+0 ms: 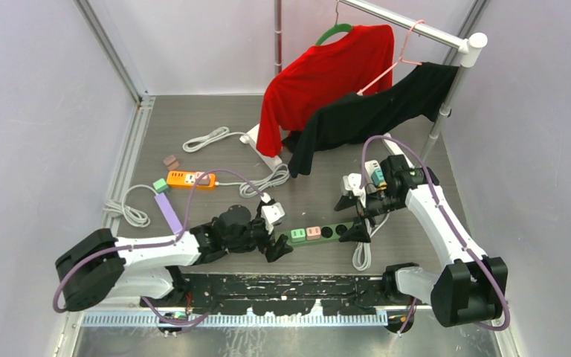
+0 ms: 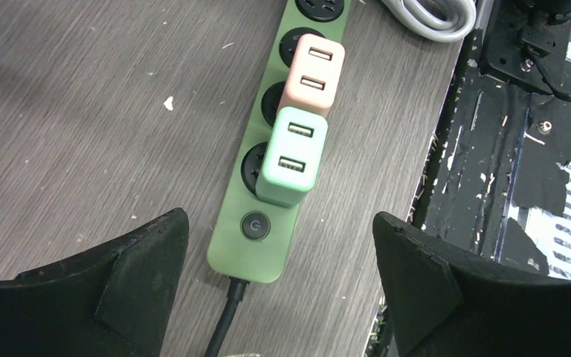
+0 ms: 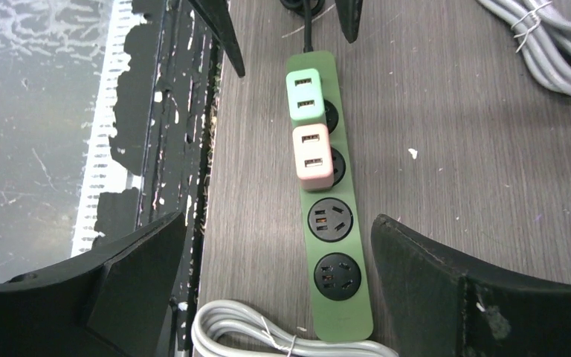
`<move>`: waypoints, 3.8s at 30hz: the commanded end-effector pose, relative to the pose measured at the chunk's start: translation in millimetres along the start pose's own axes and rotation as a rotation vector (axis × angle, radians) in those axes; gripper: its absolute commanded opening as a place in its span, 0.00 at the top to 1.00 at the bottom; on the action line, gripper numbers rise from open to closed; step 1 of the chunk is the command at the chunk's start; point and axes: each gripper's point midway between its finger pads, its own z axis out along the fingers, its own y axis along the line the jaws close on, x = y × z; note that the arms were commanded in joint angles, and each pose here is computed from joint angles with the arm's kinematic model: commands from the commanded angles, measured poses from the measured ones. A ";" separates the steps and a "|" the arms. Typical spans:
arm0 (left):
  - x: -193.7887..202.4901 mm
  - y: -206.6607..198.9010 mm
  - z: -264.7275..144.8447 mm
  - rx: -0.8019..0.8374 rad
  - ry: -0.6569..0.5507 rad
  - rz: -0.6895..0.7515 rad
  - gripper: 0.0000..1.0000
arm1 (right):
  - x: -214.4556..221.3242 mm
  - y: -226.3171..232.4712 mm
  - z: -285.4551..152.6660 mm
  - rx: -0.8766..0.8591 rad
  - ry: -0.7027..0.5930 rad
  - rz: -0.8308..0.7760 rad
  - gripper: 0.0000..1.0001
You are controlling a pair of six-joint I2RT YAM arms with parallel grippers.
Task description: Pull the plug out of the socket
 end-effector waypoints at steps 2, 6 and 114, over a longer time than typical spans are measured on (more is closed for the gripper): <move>-51.6 -10.6 18.8 0.075 -0.173 0.076 0.11 | 12.1 -0.8 2.5 -0.010 0.022 -0.039 0.00; -35.1 -5.2 36.2 0.066 -0.092 0.069 0.30 | 21.3 -4.5 4.6 -0.009 0.055 -0.032 0.00; -117.9 -38.1 31.3 0.140 -0.433 0.167 1.00 | 91.9 -46.4 79.9 0.025 0.486 -0.195 0.99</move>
